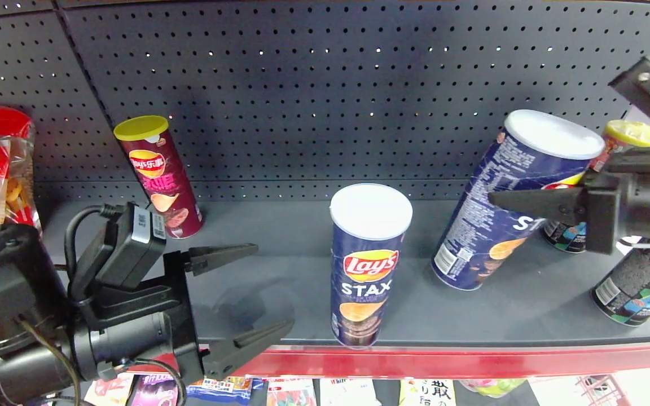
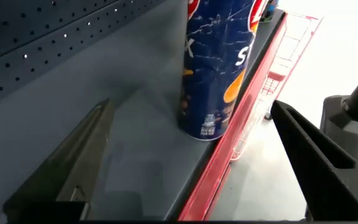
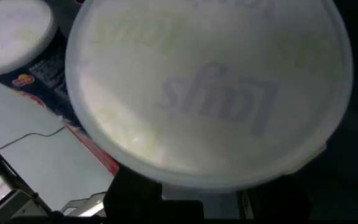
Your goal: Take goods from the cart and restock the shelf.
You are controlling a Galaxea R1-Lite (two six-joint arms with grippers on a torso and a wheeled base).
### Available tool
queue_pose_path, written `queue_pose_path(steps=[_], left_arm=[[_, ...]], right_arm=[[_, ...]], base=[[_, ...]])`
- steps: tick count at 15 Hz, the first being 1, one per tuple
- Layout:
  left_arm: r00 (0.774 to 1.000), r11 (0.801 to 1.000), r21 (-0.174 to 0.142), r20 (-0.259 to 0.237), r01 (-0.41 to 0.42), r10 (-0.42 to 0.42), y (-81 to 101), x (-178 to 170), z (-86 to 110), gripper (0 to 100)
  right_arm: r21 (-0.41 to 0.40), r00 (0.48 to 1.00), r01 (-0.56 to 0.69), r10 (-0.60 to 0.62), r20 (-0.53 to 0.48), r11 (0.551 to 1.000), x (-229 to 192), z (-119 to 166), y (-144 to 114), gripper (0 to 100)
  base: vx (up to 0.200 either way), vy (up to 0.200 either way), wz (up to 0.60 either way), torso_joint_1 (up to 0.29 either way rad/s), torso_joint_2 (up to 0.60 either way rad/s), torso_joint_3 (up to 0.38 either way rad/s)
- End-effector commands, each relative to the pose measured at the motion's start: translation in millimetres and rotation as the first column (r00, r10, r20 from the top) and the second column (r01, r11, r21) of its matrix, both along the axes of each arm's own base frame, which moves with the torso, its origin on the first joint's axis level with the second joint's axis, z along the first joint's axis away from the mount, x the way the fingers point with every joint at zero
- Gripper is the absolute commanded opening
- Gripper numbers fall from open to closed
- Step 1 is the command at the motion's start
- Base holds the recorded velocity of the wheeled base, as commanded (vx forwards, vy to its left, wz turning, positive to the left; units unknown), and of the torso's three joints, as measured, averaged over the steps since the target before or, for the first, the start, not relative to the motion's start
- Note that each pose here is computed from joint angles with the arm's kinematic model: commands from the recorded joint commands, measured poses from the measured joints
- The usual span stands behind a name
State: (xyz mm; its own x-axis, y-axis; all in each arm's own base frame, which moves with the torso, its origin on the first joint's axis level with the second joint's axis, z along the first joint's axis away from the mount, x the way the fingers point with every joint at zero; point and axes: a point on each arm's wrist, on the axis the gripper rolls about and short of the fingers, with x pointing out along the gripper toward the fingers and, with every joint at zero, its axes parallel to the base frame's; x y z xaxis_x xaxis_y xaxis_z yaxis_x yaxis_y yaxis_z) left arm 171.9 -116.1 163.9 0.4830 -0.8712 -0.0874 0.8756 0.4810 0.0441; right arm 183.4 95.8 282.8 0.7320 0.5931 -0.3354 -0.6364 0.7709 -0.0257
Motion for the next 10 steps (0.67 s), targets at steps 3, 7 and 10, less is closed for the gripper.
queue_pose_path(steps=[3, 7, 10], left_arm=[[1.0, 1.0, -0.001, -0.002, 0.023, -0.023, -3.4, -5.8, -1.0, 100], [0.997, 0.997, 0.008, -0.018, -0.081, 0.081, 5.3, -12.1, -5.3, 100], [0.981, 0.981, 0.004, -0.03, -0.192, 0.192, 14.4, -12.0, -5.4, 100]], right_arm=[[-0.022, 0.998, -0.063, 0.062, -0.033, 0.998, 60.5, -7.0, 33.0, 0], [-0.033, 0.995, -0.09, 0.089, -0.035, 0.995, 85.2, -10.9, 50.8, 0], [-0.032, 0.991, -0.127, 0.126, -0.038, 0.991, 98.0, -18.5, 59.4, 0]], base=[[0.0, 0.0, 0.0, 0.0, 0.0, 0.0], [0.0, 0.0, 0.0, 0.0, 0.0, 0.0], [0.0, 0.0, 0.0, 0.0, 0.0, 0.0]])
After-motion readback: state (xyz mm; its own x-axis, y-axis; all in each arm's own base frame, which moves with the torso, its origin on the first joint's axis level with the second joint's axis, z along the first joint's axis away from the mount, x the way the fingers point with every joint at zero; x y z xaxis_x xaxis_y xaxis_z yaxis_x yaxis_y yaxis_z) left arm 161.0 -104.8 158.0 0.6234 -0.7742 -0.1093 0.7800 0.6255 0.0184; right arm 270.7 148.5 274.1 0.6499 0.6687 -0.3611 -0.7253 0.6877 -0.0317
